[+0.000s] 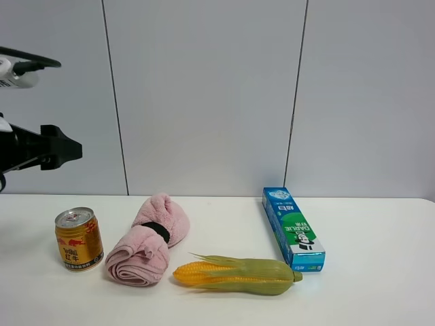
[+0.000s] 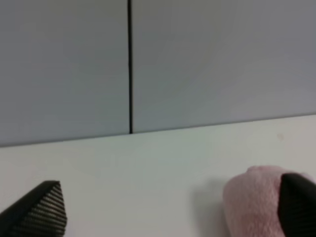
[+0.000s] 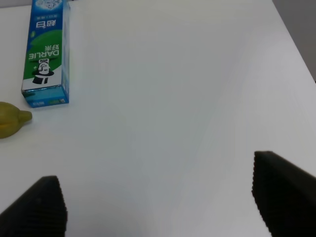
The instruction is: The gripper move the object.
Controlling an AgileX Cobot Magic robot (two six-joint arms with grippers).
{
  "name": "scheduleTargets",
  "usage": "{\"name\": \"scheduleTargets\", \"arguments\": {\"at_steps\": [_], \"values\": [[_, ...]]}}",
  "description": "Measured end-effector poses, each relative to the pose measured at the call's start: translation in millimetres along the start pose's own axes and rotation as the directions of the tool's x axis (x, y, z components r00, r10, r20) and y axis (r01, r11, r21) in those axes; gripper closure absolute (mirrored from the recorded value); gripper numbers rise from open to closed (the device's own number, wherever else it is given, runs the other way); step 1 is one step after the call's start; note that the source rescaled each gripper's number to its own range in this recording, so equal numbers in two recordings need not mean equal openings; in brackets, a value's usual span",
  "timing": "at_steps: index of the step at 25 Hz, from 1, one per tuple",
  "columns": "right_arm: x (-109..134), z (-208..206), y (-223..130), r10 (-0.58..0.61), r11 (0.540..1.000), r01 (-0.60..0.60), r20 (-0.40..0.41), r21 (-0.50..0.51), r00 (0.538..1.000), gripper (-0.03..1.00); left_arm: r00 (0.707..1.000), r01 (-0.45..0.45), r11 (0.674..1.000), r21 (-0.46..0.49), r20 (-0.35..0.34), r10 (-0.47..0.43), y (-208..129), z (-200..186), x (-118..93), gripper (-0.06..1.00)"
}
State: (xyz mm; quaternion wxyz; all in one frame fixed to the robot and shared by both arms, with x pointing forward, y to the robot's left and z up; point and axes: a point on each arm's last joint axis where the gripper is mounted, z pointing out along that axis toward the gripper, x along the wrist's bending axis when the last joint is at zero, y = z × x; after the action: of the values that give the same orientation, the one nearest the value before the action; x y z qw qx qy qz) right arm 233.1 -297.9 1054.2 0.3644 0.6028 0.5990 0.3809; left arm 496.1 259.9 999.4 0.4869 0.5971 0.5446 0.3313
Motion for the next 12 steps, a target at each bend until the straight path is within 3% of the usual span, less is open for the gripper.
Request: {"name": "scheduleTargets", "arguments": {"at_steps": [8, 12], "values": [[0, 0, 0, 0.0, 1.0, 0.0, 0.0, 0.0, 1.0, -0.03, 0.989, -0.008, 0.985, 0.171, -0.144, 0.033, 31, -54, 3, 0.42], [0, 0, 0, 0.0, 1.0, 0.0, 0.0, 0.0, 1.0, -0.03, 0.971, -0.056, 0.96, 0.274, -0.211, 0.117, 59, -87, 4, 0.42]]}}
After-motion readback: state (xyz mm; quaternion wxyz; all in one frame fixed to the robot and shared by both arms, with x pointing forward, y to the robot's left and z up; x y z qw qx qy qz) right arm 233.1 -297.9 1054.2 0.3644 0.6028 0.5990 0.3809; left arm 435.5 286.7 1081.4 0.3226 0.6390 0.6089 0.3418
